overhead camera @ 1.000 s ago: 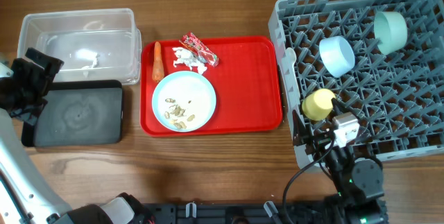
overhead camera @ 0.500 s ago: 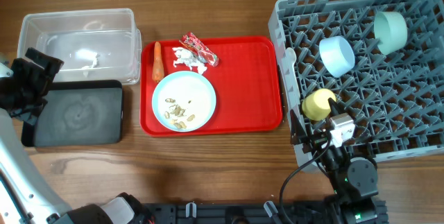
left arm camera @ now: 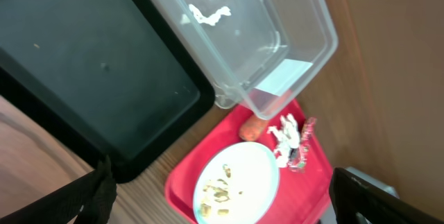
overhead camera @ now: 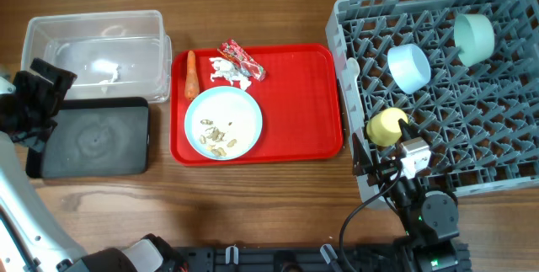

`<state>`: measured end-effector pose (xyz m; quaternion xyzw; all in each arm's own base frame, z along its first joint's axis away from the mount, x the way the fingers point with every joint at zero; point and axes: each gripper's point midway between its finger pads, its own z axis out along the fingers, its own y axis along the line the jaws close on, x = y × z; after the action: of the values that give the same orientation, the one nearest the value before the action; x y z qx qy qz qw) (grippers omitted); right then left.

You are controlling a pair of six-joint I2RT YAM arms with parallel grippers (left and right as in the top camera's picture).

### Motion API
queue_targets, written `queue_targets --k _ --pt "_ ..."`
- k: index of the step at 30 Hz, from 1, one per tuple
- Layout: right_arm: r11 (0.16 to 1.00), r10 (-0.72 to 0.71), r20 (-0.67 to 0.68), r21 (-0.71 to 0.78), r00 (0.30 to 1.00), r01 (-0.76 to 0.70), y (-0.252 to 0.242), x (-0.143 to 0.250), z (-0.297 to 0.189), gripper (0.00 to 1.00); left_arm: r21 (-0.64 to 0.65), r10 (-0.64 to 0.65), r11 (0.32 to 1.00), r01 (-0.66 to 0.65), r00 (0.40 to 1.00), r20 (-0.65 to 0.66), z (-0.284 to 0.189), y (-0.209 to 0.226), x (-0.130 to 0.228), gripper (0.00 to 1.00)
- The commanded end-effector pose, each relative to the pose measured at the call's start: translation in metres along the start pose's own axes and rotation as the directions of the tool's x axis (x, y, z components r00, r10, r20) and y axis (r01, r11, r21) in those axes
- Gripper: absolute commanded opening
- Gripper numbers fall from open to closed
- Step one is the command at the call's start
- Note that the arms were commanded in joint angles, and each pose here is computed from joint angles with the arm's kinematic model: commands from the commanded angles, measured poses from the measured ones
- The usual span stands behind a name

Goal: Sort waste into correct bins and load items into the dishwasher rack
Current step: 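Reach the left gripper to the red strawberry wrapper and grasp it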

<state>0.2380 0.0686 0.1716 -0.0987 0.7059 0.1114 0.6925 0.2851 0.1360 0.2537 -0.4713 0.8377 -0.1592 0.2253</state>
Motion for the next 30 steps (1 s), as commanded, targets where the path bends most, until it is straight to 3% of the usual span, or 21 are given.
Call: queue_targets --k 1,4,7,10,15,18,25,30 --pt "1.0 -0.018 0.016 0.014 1.0 0.018 -0.003 -0.003 -0.001 1.0 0.078 -0.089 0.993 0.092 0.995 -0.035 -0.002 -0.013 0.005 1.0" --pt "1.0 -0.018 0.016 0.014 1.0 0.018 -0.003 -0.003 -0.001 1.0 0.241 0.027 0.97 -0.008 0.997 -0.078 0.0 -0.051 0.014 1.0" --pt "1.0 -0.018 0.016 0.014 1.0 0.018 -0.003 -0.003 -0.001 1.0 0.285 0.14 0.953 -0.105 0.985 -0.105 0.022 -0.082 0.031 1.0" --pt "1.0 -0.018 0.016 0.014 1.0 0.018 -0.003 -0.003 -0.001 1.0 0.297 0.283 0.929 -0.221 0.941 -0.187 0.056 -0.112 0.072 1.0" --pt "1.0 -0.018 0.016 0.014 1.0 0.018 -0.003 -0.003 -0.001 1.0 0.162 0.47 0.88 -0.446 0.866 -0.172 0.109 -0.136 0.115 0.99" --pt "1.0 -0.018 0.016 0.014 1.0 0.018 -0.003 -0.003 -0.001 1.0 -0.023 0.619 0.782 -0.623 0.78 -0.09 0.147 -0.149 0.141 0.96" --pt "1.0 -0.017 0.016 0.014 1.0 0.017 -0.003 -0.003 -0.001 1.0 -0.054 0.727 0.682 -0.73 0.684 -0.067 0.226 -0.175 0.191 0.77" --pt "1.0 -0.018 0.016 0.014 1.0 0.018 -0.003 -0.003 -0.001 1.0 0.036 0.707 0.705 -0.708 0.698 -0.108 0.269 -0.182 0.215 0.63"
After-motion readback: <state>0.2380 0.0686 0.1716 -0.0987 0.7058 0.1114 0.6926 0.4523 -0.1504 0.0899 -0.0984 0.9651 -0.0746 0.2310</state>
